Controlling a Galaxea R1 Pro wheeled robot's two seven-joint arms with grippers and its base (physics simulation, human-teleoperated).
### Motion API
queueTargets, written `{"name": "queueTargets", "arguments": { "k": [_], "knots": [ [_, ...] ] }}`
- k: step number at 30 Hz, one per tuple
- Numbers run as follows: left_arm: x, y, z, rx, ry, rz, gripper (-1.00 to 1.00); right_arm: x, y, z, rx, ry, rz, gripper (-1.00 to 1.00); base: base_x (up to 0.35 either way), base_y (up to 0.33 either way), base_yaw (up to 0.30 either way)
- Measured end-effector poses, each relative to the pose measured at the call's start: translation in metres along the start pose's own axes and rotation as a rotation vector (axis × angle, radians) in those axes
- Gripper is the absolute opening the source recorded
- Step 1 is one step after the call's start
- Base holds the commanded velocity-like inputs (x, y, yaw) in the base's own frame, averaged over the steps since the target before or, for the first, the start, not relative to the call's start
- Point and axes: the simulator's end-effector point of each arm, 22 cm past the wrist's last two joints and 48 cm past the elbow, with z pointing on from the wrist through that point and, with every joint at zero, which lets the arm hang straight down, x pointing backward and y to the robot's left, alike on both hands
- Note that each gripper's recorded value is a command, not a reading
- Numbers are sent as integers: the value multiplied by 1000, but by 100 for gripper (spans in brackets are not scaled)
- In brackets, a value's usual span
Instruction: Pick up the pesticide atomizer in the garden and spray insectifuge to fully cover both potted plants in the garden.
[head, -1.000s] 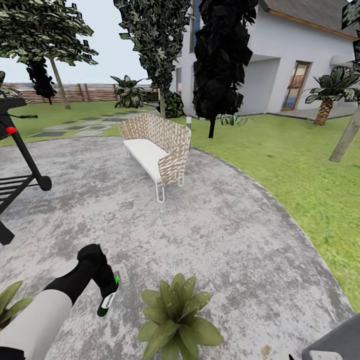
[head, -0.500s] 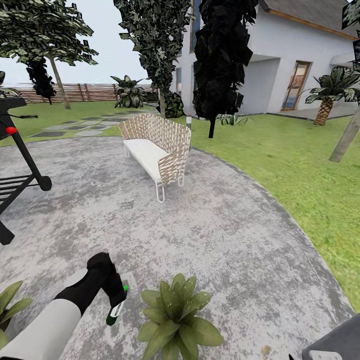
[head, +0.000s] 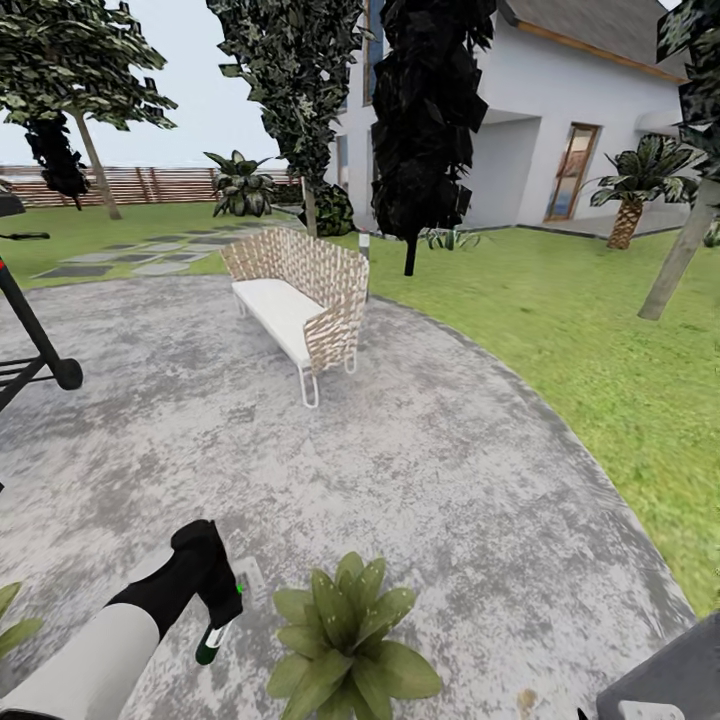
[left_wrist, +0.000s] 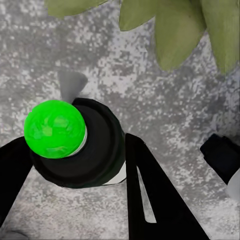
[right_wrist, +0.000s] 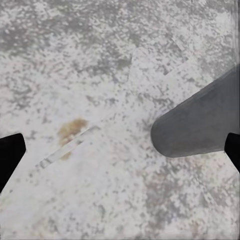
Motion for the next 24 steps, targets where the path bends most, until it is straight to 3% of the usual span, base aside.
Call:
{"name": "queueTargets", "arguments": {
  "k": [8, 13, 24],
  "knots": [
    [25, 22, 0, -55, 33, -19, -100, 0, 0, 0, 0, 0, -1, 100, 103, 74, -29],
    [48, 15, 20, -70, 68, -29, -100, 0, 1, 0, -1, 1, 0, 100, 0, 0, 0],
    [51, 6, 28, -57, 61, -42, -100, 0, 1, 0, -2, 0, 0, 100, 0, 0, 0]
  ]
}}
